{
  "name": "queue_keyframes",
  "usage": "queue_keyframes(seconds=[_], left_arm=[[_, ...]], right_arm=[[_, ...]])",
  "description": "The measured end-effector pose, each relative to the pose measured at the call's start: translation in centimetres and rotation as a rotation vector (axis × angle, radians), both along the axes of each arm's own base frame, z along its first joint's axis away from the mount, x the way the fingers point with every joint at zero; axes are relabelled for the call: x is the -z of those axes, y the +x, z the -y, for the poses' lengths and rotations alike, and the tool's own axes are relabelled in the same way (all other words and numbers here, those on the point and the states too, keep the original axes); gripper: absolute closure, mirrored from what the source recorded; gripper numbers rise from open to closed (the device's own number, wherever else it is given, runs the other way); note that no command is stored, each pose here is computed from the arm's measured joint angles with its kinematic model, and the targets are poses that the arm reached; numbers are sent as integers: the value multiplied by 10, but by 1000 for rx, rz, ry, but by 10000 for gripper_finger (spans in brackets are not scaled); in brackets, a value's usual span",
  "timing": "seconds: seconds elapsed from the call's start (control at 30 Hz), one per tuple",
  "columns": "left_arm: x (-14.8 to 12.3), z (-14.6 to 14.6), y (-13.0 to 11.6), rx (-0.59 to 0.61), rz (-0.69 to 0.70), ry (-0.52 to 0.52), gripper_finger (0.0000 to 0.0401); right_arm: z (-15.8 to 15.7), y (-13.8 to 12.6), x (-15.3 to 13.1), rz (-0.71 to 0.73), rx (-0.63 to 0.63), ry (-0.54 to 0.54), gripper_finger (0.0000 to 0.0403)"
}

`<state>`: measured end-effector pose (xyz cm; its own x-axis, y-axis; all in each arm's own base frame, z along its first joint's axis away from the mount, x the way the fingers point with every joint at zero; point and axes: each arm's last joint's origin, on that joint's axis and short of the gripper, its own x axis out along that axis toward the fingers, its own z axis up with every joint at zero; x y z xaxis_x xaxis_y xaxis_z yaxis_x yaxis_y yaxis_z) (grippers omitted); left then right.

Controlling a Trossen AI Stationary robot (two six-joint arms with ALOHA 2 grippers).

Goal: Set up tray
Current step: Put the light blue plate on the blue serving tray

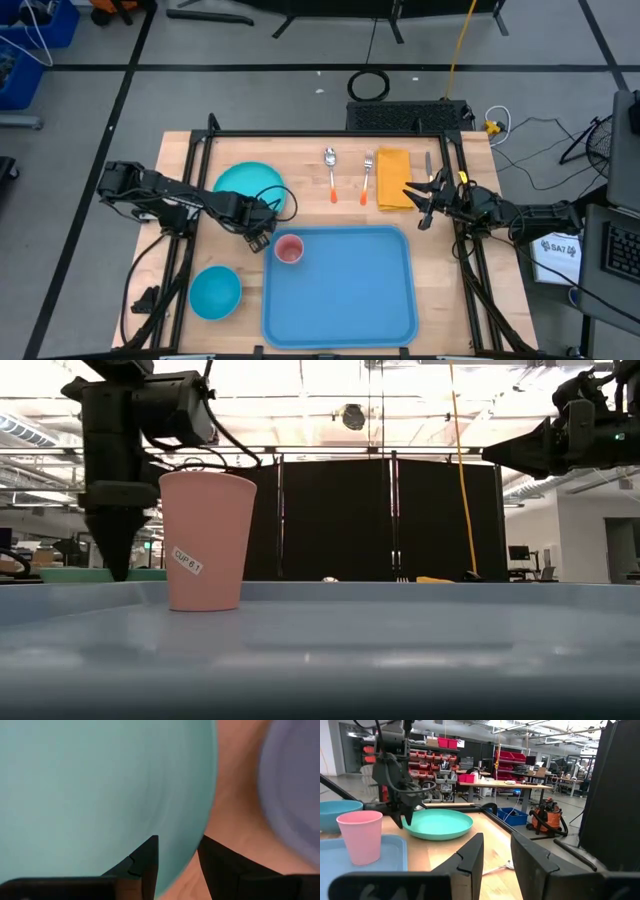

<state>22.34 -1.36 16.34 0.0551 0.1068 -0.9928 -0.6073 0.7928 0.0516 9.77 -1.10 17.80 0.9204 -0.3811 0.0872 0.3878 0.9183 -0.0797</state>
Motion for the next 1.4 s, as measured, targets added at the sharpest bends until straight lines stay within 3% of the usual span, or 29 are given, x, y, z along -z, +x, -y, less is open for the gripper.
queue_keyframes(seconds=[0.13, 0.53, 0.9, 1.0, 1.17, 1.27, 1.4], left_arm=[[0, -2, 0, -4, 2, 28, 261], [2, -3, 3, 134, -2, 40, 261], [10, -12, 7, 65, -21, 29, 263], [18, -13, 9, 62, -60, 10, 291], [27, -14, 12, 50, -100, 63, 381], [24, -14, 12, 13, -96, 112, 387], [1, -10, 16, 16, -55, 145, 393]], right_arm=[[0, 0, 0, 14, -3, 26, 314], [0, 0, -1, 28, -5, 48, 314], [0, 0, -1, 28, -5, 48, 314], [0, 0, -1, 27, -5, 47, 314], [0, 0, -1, 26, -4, 46, 314], [0, 0, 0, 18, -4, 45, 314], [0, 0, 1, 6, -4, 41, 314]])
